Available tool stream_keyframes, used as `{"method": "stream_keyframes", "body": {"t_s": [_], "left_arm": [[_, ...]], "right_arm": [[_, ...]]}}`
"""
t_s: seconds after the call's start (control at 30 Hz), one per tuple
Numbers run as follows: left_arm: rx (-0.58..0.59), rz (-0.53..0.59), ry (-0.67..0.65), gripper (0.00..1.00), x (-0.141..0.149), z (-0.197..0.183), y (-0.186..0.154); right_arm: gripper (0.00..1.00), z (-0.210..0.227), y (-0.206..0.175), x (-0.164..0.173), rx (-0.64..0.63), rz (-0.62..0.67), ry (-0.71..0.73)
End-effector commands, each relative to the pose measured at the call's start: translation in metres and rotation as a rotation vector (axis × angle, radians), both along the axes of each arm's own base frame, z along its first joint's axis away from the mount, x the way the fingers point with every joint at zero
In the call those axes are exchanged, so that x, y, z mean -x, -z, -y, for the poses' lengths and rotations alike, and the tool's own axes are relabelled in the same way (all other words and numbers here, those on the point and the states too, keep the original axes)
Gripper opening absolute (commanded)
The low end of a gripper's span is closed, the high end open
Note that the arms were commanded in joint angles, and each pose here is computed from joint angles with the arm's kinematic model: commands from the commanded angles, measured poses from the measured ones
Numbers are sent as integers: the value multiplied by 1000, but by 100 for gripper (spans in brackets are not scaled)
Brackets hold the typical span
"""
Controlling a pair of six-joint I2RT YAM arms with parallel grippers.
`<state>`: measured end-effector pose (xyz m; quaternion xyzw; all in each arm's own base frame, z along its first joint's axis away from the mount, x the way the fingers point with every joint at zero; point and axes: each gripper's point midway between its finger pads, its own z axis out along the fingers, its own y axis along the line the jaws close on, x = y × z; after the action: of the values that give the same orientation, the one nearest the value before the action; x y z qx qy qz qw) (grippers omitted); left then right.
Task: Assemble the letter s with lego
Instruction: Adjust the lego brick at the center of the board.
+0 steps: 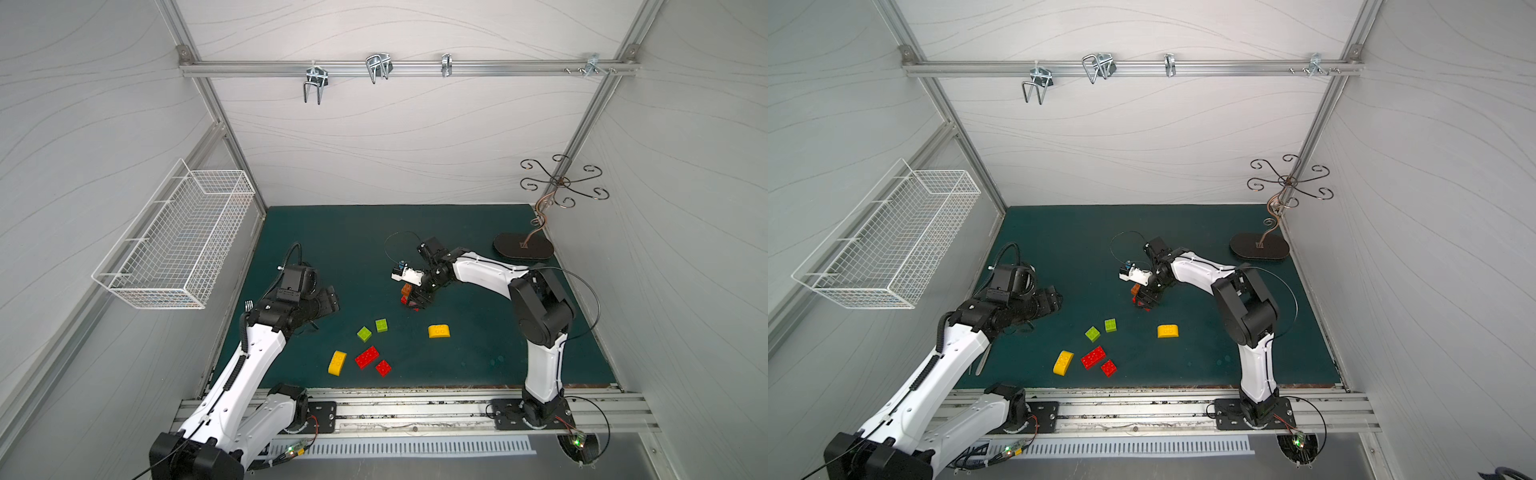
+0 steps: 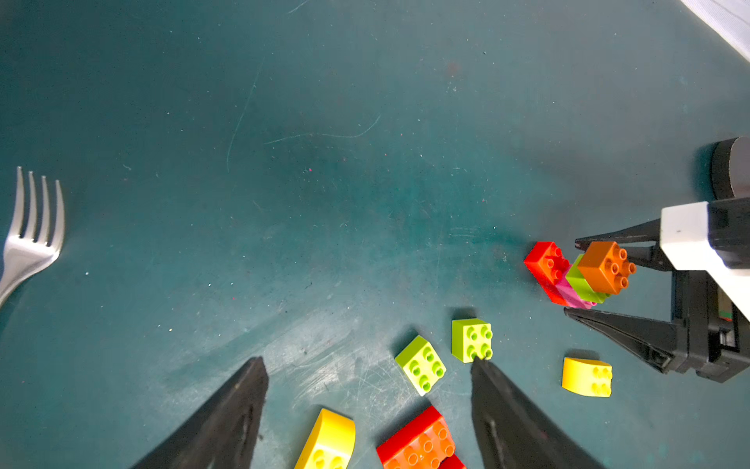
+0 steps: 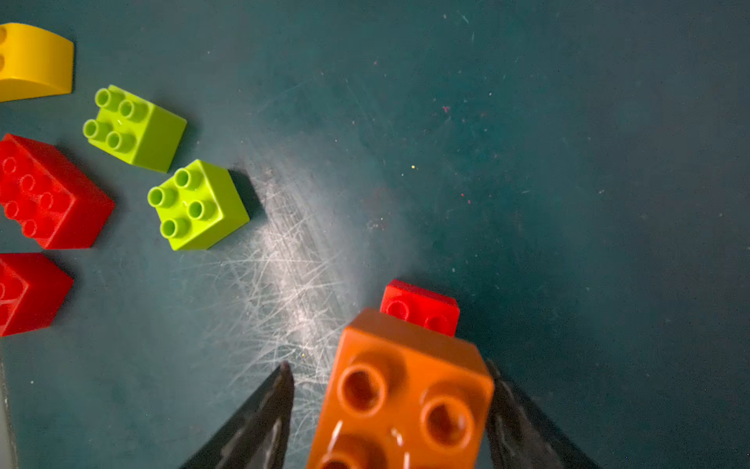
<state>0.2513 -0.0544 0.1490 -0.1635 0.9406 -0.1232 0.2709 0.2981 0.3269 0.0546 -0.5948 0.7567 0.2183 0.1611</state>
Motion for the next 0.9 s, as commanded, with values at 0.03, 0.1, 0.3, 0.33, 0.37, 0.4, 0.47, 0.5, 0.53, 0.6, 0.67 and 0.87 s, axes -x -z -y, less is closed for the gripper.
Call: {"method": "stream_keyframes", "body": {"t_s": [0.03,0.1,0.3,0.33,0.37,0.4,0.47,0.5,0.53,0.6,0.67,0.87], "left_arm": [[1,44,-13,82,-6,-2,-8],[0,45,-13,82,-6,-3,-9],[-1,44,-13,82,-6,-3,-8],[-2,45,-14,82,-6,-3,-9],[-1,46,-13,82,-6,-3,-9],[-3,46,-14,82,-6,-3,-9],[-2,47,-14,82,-5,-3,-9],[-2,46,-13,82,-5,-3,-9],[-2,46,-14,82,-5,-3,-9],[-2,45,-14,82,-5,-3,-9],[-2,45,-14,82,-5,-3,-9],[-3,46,-14,82,-5,-3,-9]], "right_arm": [[69,7,9,8,47,-26,-17],[65,7,10,8,51,-21,-17],[51,6,5,5,41,2,-25],[47,5,4,4,41,6,-29],[43,4,3,4,36,7,-36],[40,4,2,4,33,12,-41],[37,3,-1,2,29,26,-52],[35,2,-3,3,22,36,-65],[33,0,-5,3,15,46,-77],[32,-5,-9,5,0,74,-120],[31,-11,-16,7,-33,103,-170],[28,-27,-24,3,-84,172,-287]]}}
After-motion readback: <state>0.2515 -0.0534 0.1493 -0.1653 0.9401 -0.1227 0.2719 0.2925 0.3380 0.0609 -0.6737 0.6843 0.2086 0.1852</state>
